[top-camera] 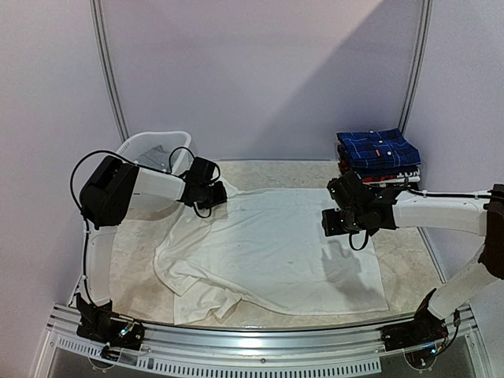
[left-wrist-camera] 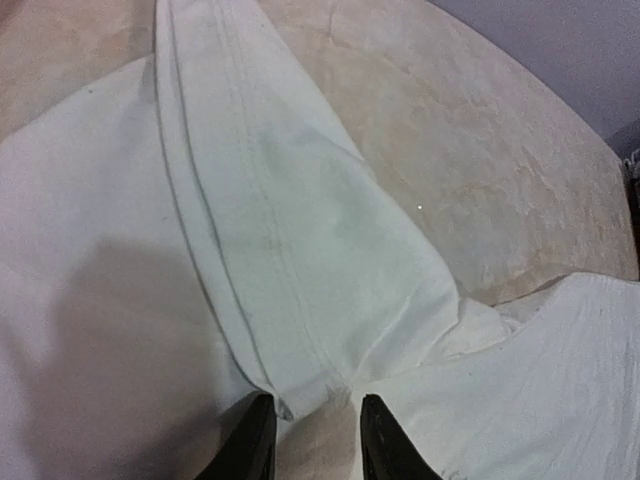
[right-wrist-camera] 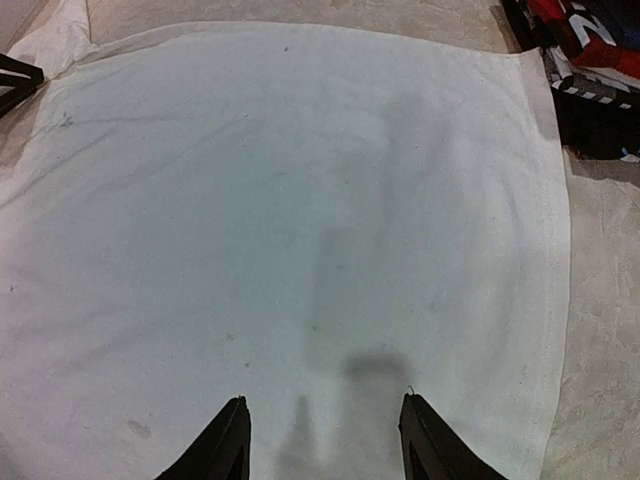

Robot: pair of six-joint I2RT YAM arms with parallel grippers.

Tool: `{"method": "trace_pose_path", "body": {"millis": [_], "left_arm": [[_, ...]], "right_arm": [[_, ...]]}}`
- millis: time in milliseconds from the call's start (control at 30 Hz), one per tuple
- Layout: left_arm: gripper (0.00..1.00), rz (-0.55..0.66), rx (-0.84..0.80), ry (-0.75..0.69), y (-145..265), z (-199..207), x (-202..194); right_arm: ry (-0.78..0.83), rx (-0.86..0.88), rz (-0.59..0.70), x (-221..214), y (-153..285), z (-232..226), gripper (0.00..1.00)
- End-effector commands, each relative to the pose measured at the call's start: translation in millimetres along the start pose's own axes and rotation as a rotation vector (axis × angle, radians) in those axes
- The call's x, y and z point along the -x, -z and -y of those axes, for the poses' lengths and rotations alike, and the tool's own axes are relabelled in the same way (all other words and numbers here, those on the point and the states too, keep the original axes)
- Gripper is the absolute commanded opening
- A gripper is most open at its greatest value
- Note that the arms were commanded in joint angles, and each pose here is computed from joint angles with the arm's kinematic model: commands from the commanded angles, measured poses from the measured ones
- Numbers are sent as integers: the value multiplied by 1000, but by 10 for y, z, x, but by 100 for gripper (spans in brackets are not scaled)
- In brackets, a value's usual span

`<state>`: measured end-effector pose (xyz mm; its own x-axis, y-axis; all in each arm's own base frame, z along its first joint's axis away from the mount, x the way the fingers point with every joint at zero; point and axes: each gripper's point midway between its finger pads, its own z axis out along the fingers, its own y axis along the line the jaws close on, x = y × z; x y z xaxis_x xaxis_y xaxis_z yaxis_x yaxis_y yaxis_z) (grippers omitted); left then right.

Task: Fold and stack the mixed laundry pile
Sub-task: Smooth out the flattened T-shirt at the center of the board.

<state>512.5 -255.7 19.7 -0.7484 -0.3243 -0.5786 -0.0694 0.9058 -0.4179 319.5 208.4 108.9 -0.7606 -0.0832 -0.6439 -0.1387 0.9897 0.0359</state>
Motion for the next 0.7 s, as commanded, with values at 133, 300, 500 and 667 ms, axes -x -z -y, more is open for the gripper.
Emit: {"method": "trace_pose_path", "body": {"millis": [133, 300, 500, 667], "left_arm": [[18, 64, -30, 10, -106, 14, 175], [0, 77, -39, 14, -119, 17, 230], [0, 130, -48, -33, -36, 176, 500], [0, 186, -80, -131, -151, 423, 811]], "right_arm": [[-4, -17, -13, -52, -65, 28, 52], [-1, -19, -21, -79, -88, 33, 52], [0, -20, -25, -95, -90, 35, 52], [1, -23, -27, -103, -86, 44, 52]]}}
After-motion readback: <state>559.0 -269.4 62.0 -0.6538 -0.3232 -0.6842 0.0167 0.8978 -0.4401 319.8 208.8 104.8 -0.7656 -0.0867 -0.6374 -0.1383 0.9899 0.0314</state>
